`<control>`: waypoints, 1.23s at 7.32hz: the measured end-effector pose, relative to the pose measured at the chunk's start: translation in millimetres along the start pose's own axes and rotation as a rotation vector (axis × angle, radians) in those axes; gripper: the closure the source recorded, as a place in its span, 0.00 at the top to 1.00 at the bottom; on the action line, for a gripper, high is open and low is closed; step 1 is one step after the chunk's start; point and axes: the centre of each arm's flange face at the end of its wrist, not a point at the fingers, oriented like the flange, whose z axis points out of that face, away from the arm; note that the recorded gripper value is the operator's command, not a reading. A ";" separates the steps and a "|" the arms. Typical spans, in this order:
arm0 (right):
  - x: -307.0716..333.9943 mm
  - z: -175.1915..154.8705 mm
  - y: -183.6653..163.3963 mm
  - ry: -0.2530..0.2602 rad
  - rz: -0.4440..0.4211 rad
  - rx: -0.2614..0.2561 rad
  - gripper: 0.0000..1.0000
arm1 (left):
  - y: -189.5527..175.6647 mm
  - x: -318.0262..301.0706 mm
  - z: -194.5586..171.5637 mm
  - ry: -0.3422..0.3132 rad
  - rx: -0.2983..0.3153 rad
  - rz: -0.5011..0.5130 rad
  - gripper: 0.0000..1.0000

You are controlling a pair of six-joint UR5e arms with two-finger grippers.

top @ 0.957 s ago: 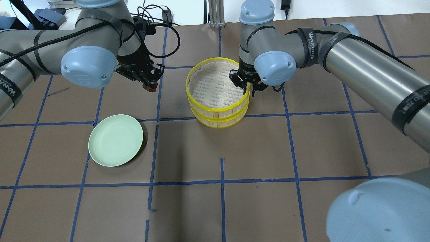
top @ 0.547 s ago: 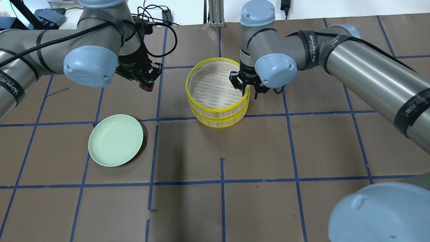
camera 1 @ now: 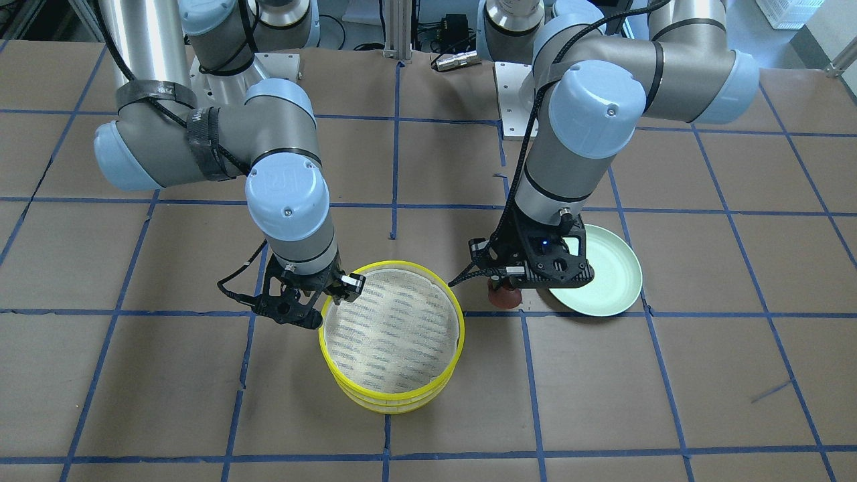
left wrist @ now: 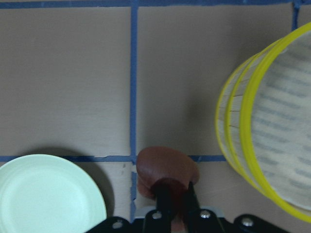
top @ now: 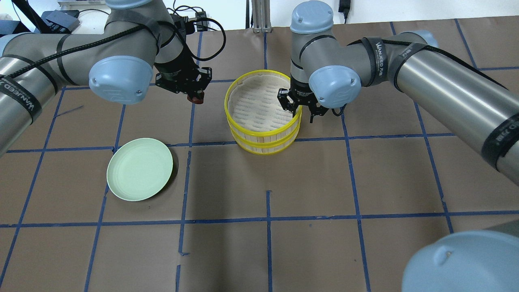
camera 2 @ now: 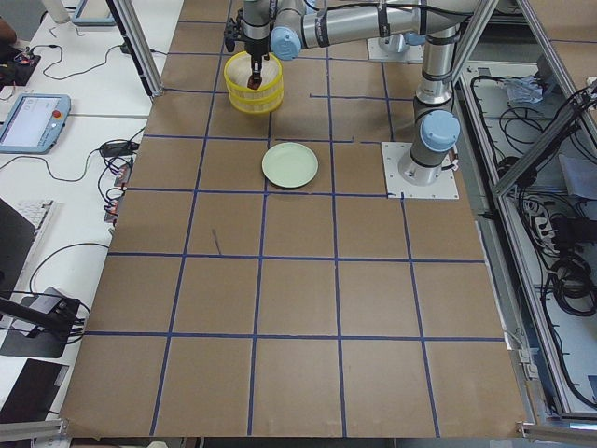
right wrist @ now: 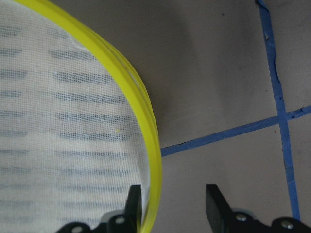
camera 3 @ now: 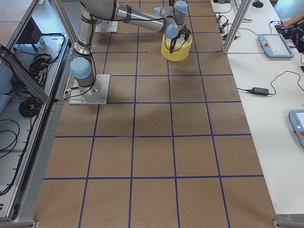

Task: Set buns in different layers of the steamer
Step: 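Lower brown bun into top tier with left while right gripper rises away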

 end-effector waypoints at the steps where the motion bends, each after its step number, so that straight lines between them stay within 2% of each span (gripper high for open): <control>1: 1.2 -2.5 3.6 0.004 -0.001 -0.007 0.57 | 0.7 6.7 0.9 0.028 -0.003 -0.042 0.02; 3: 1.7 -12.4 3.5 0.000 -0.007 0.000 0.59 | 0.7 17.8 2.6 0.118 -0.021 -0.142 0.02; 4: 4.9 -29.6 -0.1 -0.015 -0.021 0.025 0.60 | -0.7 22.3 4.6 0.158 -0.027 -0.189 0.02; 6: 39.2 -91.6 -5.6 -0.035 -0.047 0.057 0.62 | -5.7 35.2 10.0 0.247 -0.027 -0.277 0.03; 7: 68.0 -126.1 -4.2 -0.034 -0.064 0.056 0.73 | -6.2 43.2 15.6 0.278 -0.037 -0.294 0.08; 8: 100.5 -159.3 -0.3 -0.033 -0.093 0.055 0.93 | -7.9 52.9 24.2 0.315 -0.042 -0.296 0.70; 9: 130.0 -188.9 9.9 -0.032 -0.118 0.053 1.00 | -9.9 62.9 34.6 0.342 -0.038 -0.298 1.00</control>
